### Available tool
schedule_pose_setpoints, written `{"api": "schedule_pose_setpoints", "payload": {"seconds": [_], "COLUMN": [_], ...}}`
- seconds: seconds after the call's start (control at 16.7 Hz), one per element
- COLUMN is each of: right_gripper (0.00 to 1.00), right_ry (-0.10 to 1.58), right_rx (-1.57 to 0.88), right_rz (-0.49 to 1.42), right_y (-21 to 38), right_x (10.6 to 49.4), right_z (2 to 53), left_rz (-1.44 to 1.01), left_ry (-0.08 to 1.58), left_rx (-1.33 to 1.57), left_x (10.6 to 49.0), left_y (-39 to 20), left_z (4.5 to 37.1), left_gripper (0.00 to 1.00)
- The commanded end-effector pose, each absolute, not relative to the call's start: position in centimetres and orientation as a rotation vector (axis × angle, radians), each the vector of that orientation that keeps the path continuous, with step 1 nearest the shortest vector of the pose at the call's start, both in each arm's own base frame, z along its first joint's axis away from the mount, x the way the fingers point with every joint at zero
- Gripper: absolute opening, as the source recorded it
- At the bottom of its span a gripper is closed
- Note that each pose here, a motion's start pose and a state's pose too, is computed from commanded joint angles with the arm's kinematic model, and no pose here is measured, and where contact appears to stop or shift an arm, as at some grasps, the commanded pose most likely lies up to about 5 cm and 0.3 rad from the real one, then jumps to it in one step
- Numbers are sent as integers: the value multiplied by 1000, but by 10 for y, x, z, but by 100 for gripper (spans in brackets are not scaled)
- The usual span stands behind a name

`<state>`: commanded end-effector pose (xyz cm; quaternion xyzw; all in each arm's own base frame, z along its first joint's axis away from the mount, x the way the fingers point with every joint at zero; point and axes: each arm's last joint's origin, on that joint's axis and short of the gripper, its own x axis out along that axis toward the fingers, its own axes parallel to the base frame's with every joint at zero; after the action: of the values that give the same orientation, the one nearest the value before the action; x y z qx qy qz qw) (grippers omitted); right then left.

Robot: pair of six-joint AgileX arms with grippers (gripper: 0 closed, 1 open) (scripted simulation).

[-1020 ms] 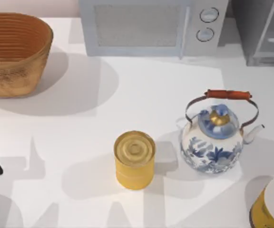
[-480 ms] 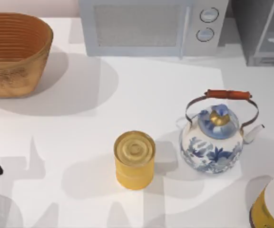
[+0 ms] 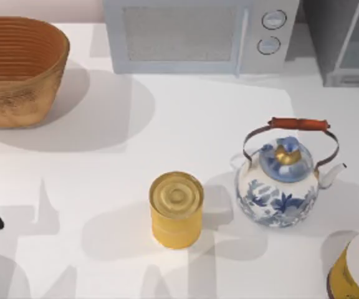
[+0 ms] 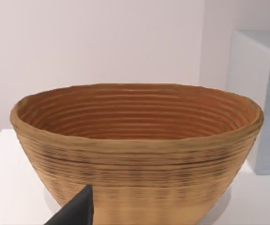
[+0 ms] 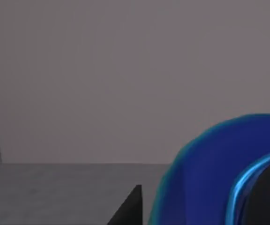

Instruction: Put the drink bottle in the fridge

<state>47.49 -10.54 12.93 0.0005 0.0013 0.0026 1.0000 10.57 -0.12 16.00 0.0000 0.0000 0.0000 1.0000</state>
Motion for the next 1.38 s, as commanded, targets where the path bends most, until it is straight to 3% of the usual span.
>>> {"api": "schedule_pose_setpoints", "payload": {"seconds": [0.24, 0.54, 1.32, 1.38], "right_gripper": [1, 1, 98, 100], "right_ry": [12, 15, 15, 15], "right_rx": [3, 4, 4, 4], "right_rz": [5, 5, 5, 5], "right_y": [-103, -103, -103, -103], "right_x": [502, 504, 504, 504], "right_z": [128, 128, 128, 128], "left_rz": [0, 0, 0, 0], "left_ry": [0, 0, 0, 0], "left_rx": [0, 0, 0, 0], "left_x": [106, 106, 106, 106], "left_y": [-1, -1, -1, -1], "left_z": [160, 160, 160, 160], "left_gripper": [100, 100, 100, 100]}}
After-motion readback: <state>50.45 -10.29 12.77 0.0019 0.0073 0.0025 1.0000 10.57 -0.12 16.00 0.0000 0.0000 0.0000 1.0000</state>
